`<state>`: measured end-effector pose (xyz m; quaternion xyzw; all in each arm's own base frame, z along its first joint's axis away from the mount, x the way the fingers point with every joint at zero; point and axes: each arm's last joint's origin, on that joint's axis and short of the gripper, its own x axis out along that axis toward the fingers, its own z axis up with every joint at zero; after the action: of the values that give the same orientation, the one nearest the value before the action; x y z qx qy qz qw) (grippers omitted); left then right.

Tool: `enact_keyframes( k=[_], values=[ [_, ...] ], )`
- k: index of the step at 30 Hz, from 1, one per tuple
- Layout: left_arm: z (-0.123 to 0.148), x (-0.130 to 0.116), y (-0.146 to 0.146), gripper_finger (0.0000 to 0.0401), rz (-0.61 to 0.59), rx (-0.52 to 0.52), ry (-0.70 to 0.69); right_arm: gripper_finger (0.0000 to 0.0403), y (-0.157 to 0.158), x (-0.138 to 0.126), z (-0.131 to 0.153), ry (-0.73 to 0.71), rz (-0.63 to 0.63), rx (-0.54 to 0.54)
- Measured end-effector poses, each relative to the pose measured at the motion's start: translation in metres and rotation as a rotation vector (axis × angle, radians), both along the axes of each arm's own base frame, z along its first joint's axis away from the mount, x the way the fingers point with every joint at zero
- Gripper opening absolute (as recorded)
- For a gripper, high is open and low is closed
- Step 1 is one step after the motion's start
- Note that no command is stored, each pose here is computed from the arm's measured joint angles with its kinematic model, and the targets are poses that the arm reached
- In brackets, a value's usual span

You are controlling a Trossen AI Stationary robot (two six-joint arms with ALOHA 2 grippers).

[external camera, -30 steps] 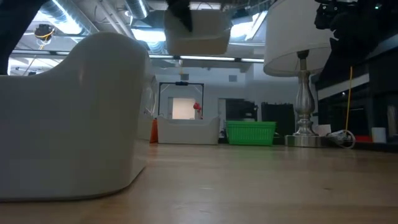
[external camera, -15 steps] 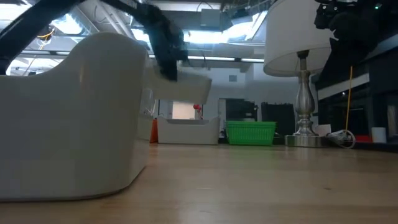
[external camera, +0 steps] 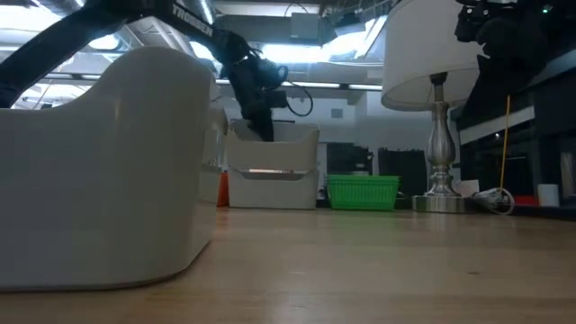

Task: Stack baskets by color
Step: Stack the bottom right gray bin on the top gray bin

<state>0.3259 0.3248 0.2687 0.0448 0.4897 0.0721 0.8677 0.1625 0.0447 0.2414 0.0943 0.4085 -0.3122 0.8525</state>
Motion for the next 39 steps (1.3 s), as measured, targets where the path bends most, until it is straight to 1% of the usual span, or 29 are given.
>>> enact_keyframes(
  k=[2, 5, 11, 16, 18, 22, 25, 31, 35, 39],
  values=[
    [-0.005, 0.002, 0.004, 0.0, -0.008, -0.01, -0.026, 0.0037, 0.0, 0.0, 0.0, 0.0, 0.0, 0.0],
    [-0.005, 0.006, 0.008, 0.0, -0.022, 0.009, -0.071, 0.0037, 0.0, 0.0, 0.0, 0.0, 0.0, 0.0],
    [-0.007, 0.006, 0.008, 0.0, -0.021, 0.004, -0.07, 0.0037, 0.0, 0.0, 0.0, 0.0, 0.0, 0.0],
    [-0.005, 0.001, 0.013, 0.0, -0.007, 0.035, -0.047, 0.0037, 0.0, 0.0, 0.0, 0.0, 0.0, 0.0],
    [-0.005, -0.001, 0.014, 0.0, -0.005, 0.024, -0.055, 0.0037, 0.0, 0.0, 0.0, 0.0, 0.0, 0.0],
    [-0.001, -0.003, 0.018, 0.0, -0.026, -0.036, -0.137, 0.0037, 0.0, 0.0, 0.0, 0.0, 0.001, 0.0],
    [0.006, -0.003, 0.018, 0.0, -0.027, -0.014, -0.152, 0.0037, 0.0, 0.0, 0.0, 0.008, 0.013, -0.008],
    [0.009, -0.004, 0.02, 0.0, 0.01, 0.028, -0.112, 0.0037, 0.0, 0.0, 0.0, 0.009, 0.014, -0.009],
    [0.002, -0.008, 0.019, 0.0, 0.037, 0.03, -0.053, 0.0037, 0.0, 0.0, 0.0, 0.009, 0.014, -0.009],
    [-0.01, -0.009, 0.017, 0.0, 0.031, -0.01, -0.024, 0.0037, 0.0, 0.0, 0.0, 0.009, 0.014, -0.009]
  ],
)
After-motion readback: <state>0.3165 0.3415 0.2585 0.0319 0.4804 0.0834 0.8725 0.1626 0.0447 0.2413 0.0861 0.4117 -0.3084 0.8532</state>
